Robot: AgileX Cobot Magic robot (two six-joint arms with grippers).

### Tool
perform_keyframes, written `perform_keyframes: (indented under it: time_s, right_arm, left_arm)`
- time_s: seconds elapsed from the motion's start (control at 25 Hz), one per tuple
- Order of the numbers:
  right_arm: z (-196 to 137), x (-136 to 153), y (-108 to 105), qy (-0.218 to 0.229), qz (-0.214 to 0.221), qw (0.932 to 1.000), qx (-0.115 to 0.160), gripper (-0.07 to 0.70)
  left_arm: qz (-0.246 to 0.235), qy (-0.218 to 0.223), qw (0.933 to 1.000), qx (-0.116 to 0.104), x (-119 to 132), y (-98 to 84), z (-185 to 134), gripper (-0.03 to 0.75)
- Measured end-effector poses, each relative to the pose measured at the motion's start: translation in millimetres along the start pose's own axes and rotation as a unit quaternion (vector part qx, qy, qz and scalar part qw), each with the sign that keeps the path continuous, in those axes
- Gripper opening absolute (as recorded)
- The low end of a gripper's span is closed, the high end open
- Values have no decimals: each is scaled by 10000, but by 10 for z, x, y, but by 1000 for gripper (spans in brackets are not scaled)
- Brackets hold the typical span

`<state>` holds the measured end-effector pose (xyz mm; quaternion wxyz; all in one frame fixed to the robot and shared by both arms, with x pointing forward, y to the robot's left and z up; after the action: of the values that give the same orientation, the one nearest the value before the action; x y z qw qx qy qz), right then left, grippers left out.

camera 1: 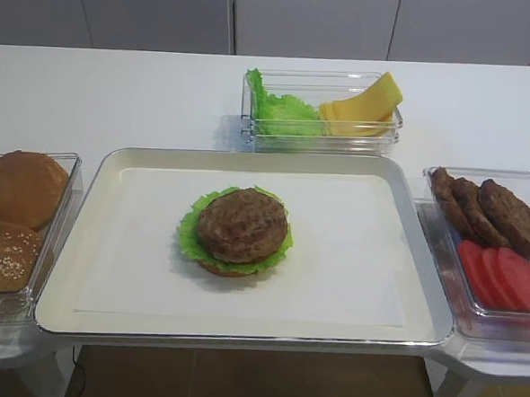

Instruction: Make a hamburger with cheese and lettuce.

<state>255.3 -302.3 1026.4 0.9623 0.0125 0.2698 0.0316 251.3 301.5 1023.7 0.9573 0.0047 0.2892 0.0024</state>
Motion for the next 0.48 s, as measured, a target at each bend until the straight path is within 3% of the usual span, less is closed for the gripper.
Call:
perform_keyframes:
  time_s: [0.48]
  right_arm:
    - [-6, 7, 0, 14, -1, 10000, -1, 519]
  left_arm:
    - [0, 0, 10000, 0, 0, 0, 0, 359]
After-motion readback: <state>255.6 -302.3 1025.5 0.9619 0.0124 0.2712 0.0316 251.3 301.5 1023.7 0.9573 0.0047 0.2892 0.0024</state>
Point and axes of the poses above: a point on each arm's last joint axis where the gripper is mounted, x pointing out along that axis toward the gripper, y along the wrist's bending axis when the last joint is at zero, z = x × y, the point moved 3 cm from there along x, pointing out along that axis toward the gripper, and after that the axes turned 2 degrees about x, right-handed, at the moved point
